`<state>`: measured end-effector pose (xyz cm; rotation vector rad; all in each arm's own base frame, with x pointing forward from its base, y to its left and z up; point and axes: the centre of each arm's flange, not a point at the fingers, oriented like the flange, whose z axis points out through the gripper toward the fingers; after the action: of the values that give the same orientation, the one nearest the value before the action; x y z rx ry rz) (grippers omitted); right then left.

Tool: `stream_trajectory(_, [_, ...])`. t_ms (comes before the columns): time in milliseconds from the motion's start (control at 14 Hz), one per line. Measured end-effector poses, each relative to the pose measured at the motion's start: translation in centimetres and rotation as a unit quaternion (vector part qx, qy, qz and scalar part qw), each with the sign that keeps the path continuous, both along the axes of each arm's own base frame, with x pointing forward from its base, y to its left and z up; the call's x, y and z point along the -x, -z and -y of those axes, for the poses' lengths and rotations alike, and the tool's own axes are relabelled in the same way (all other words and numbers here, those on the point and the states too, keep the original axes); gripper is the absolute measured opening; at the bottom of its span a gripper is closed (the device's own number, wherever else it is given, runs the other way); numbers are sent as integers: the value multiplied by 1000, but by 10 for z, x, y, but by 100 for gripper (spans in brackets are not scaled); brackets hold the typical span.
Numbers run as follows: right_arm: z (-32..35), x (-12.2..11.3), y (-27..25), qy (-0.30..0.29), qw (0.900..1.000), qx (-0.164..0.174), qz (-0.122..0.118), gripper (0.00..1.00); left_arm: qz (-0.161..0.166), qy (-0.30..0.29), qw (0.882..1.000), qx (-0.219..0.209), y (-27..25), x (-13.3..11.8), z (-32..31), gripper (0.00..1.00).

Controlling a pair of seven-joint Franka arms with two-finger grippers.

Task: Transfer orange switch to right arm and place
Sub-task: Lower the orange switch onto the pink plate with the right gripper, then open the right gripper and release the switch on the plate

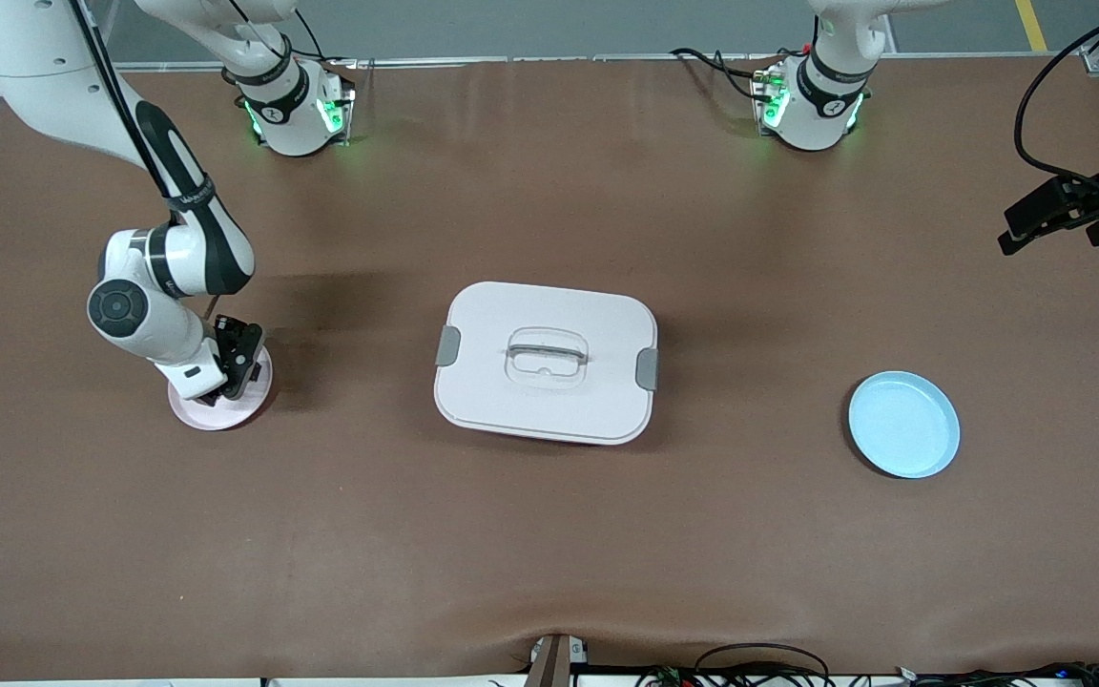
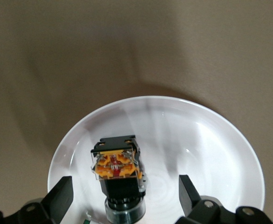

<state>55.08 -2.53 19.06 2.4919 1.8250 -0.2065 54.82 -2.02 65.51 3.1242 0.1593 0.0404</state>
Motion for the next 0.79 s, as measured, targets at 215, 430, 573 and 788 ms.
stream_trajectory(215, [3,-2,-13,88,996,12,-1,100,0,0,1000,0,0,0,0,100])
stream_trajectory(430, [4,-3,-24,189,982,19,11,100,2,-1,1000,0,-1,0,-1,100])
stream_trajectory(573, [6,-5,-27,284,958,21,23,100,2,-1,1000,0,-2,1,-1,100])
stream_trajectory(788, [13,-7,-31,413,909,28,43,100,2,-1,1000,0,-2,1,-1,100])
